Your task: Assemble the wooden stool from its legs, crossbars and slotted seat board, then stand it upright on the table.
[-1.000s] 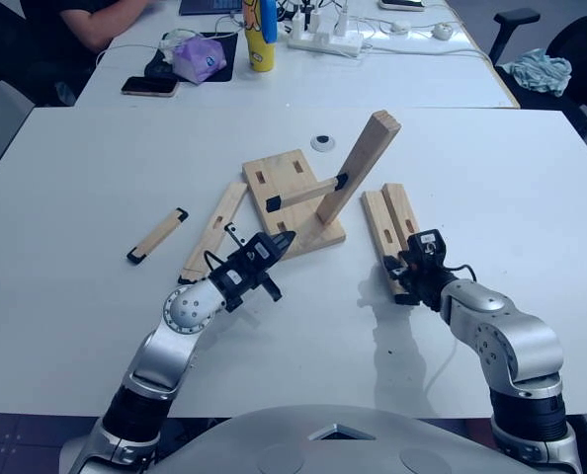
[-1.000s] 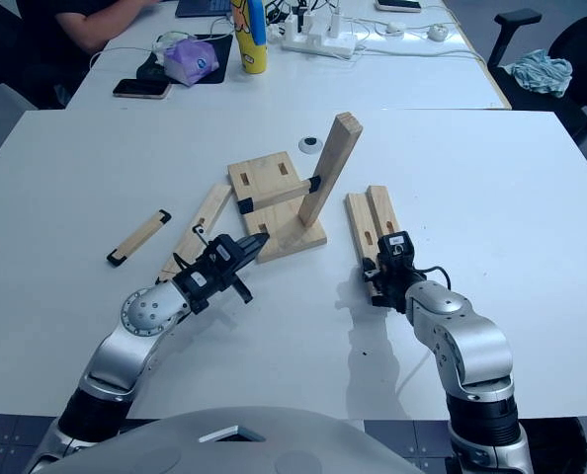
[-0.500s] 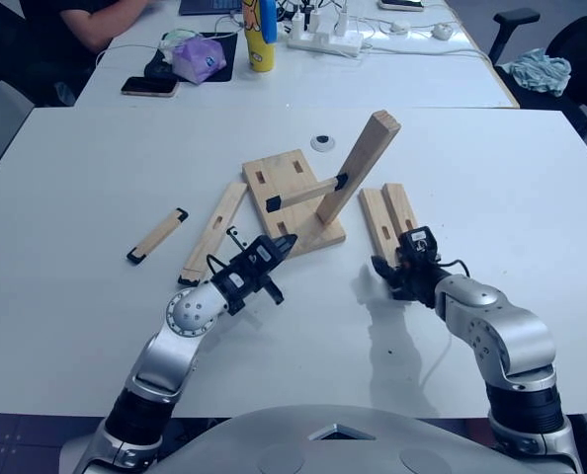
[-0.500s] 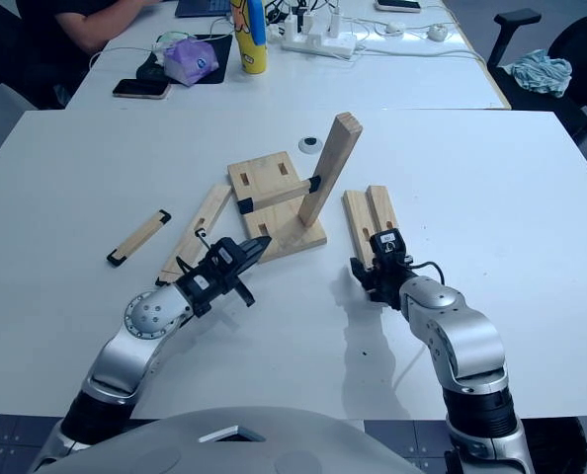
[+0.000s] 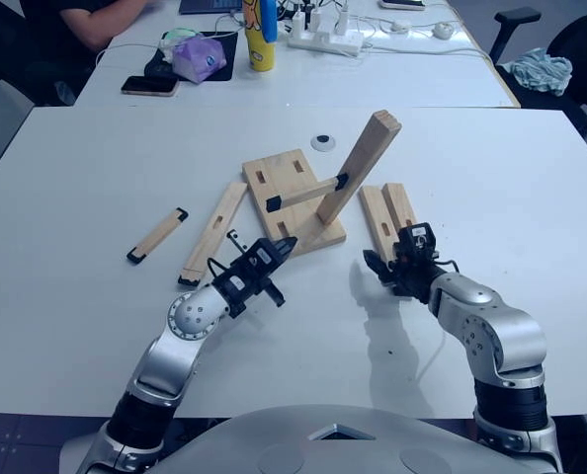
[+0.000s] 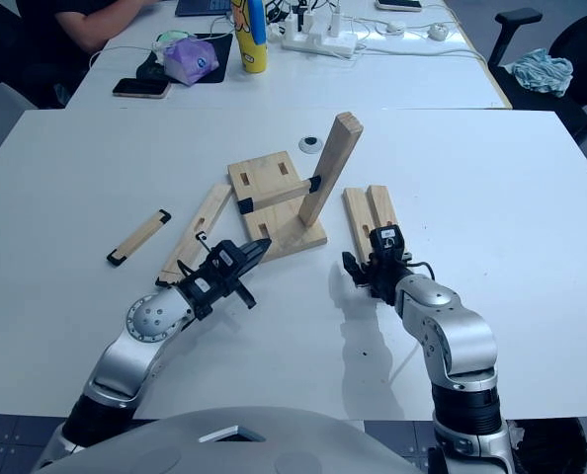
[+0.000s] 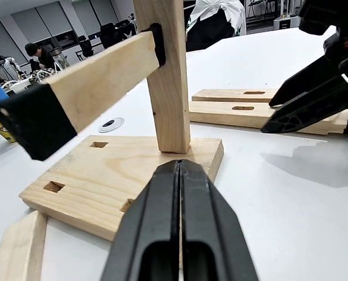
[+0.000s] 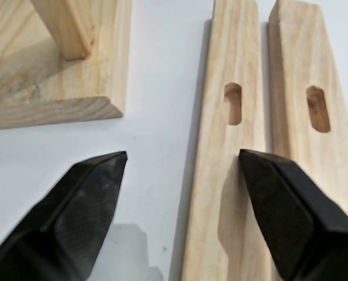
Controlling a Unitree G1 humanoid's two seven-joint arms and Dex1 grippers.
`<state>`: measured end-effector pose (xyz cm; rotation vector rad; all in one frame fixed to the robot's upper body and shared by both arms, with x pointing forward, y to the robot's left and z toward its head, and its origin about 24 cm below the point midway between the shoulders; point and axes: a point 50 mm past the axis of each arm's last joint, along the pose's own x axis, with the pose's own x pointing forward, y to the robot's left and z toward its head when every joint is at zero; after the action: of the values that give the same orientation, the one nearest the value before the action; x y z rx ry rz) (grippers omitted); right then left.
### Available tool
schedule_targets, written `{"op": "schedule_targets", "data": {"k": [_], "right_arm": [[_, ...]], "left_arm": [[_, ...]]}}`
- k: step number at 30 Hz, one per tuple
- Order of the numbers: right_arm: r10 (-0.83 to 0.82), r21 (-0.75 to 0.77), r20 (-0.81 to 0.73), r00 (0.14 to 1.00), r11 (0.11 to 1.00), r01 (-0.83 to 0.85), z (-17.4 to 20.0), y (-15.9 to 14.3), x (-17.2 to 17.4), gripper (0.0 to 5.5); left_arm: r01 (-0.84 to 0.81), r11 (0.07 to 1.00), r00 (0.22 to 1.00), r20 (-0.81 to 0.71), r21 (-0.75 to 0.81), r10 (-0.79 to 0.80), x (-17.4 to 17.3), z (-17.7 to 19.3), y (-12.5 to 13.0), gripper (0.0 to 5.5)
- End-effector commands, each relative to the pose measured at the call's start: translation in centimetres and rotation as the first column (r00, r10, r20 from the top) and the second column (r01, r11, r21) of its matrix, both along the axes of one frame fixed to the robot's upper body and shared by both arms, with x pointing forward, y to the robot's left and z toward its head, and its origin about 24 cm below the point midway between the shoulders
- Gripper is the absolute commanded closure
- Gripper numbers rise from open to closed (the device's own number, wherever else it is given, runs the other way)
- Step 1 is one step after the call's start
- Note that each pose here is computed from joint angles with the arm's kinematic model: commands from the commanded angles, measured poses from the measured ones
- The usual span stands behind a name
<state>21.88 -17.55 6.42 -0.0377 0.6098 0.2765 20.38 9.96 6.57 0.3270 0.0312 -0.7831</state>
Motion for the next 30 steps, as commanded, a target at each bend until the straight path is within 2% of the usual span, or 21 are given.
{"op": "schedule_targets", "data": {"k": [1,10,17,25,30], "right_arm": [[-0.005,0.000,0.034,0.999,1.000,0.005,0.4,0.0,0.2,1.93],[-0.054,-0.047,-0.043,0.998,0.998,0.052,-1.2,-0.7,-0.2,1.93],[-0.083,-0.019,-0.020,0.996,0.996,0.083,-1.1,-0.5,0.0,1.93],[-0.083,-0.054,-0.154,0.985,0.996,0.076,-3.0,-0.2,-0.9,1.93],[-0.071,-0.074,-0.174,0.982,0.996,0.059,-3.3,-0.3,-1.1,2.55]], "left_arm": [[0.008,1.000,1.000,0.001,-0.013,-0.008,-0.2,0.1,-0.2,5.50],[0.027,1.000,1.000,-0.002,-0.016,-0.027,0.0,0.2,-0.4,5.50],[0.039,0.999,0.999,-0.002,-0.013,-0.039,0.1,0.1,-0.4,5.50],[0.040,0.999,0.999,0.002,-0.013,-0.040,0.2,0.3,-0.4,5.50],[0.031,0.999,0.999,0.016,-0.015,-0.031,0.4,0.7,-0.3,5.50]]}}
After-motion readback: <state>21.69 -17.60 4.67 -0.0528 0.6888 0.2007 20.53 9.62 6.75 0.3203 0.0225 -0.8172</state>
